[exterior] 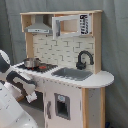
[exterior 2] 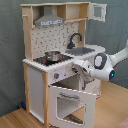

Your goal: Play with the kitchen

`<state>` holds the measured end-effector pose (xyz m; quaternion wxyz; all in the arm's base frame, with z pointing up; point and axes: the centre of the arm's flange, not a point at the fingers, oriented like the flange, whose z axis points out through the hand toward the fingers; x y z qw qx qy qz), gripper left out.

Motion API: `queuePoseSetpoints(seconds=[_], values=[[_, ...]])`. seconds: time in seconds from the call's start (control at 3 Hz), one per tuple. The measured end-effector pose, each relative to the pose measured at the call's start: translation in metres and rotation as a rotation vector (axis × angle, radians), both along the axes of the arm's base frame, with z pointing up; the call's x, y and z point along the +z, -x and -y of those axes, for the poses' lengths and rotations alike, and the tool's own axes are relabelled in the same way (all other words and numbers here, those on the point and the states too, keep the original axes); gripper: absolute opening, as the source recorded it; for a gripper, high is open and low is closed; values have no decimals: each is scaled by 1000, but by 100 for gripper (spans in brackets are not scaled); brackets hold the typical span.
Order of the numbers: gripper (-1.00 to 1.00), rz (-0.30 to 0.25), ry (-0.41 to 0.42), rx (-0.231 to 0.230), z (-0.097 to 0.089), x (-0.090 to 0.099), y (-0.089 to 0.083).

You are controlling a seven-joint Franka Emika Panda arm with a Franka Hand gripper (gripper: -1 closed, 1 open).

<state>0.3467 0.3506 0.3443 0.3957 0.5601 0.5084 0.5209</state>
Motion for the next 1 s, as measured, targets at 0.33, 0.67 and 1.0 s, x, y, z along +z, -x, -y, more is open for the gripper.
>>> queuePoseSetpoints(seconds=[0.33,0.67,1.0], values=[[-100,-8,-102,-14,0,0,0],[-100,-17,-203,-28,0,1,0],[-100,-16,-170,-2,-3,-3,4]])
